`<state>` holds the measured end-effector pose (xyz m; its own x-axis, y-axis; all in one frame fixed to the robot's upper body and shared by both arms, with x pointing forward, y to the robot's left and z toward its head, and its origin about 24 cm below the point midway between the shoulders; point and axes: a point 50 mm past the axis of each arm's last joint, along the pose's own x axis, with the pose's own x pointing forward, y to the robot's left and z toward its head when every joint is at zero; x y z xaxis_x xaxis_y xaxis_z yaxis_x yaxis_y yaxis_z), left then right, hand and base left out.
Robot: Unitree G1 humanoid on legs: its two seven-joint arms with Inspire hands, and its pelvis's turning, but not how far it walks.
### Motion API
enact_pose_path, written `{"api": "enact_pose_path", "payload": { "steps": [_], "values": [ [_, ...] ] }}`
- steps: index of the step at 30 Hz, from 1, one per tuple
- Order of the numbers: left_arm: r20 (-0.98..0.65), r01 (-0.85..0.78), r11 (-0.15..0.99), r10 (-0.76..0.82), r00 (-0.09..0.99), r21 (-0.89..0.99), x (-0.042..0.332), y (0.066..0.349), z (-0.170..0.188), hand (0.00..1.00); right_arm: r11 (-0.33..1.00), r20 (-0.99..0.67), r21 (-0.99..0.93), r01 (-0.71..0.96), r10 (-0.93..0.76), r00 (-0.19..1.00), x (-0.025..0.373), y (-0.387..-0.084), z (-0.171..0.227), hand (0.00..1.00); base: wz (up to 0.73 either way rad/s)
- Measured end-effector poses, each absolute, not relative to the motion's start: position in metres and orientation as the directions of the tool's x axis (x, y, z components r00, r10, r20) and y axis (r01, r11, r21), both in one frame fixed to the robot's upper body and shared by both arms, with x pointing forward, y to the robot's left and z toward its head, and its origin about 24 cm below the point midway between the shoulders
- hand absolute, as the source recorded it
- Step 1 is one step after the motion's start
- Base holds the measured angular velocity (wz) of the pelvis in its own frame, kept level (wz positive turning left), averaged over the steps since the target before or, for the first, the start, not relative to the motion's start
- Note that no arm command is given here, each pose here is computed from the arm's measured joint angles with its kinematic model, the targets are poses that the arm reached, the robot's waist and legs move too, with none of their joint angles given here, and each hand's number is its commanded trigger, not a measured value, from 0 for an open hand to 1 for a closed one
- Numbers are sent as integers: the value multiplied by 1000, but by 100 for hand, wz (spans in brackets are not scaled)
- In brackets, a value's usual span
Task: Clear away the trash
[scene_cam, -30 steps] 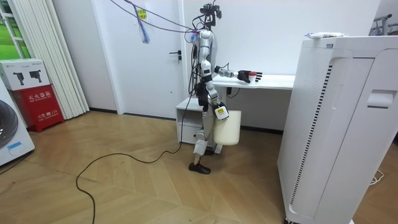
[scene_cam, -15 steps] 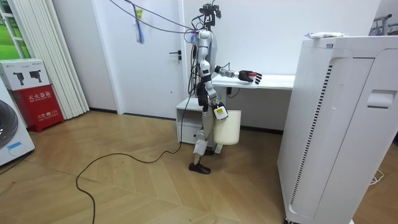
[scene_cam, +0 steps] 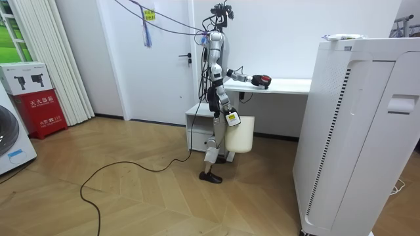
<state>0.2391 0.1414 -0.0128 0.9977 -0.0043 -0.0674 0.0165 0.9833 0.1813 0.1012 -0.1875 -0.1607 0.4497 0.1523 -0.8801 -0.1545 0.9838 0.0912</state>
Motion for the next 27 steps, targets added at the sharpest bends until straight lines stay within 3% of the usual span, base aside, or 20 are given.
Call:
{"api": "enact_pose_path", "payload": {
  "steps": [8, 13, 27],
  "values": [
    [-72, 67, 992, -60, 996, 109, 241, 130, -10, 100, 979, -875, 88, -184, 164, 456, 111, -184, -159, 100, 0],
    [-57, 229, 970, -225, 973, 81, 250, 108, 1, 100, 975, -822, 76, -207, 179, 540, 137, -178, -148, 100, 0],
    [40, 442, 896, -444, 895, 41, 247, 73, 24, 100, 982, -695, -28, -189, 117, 709, 189, -181, -118, 100, -6]
  ]
}}
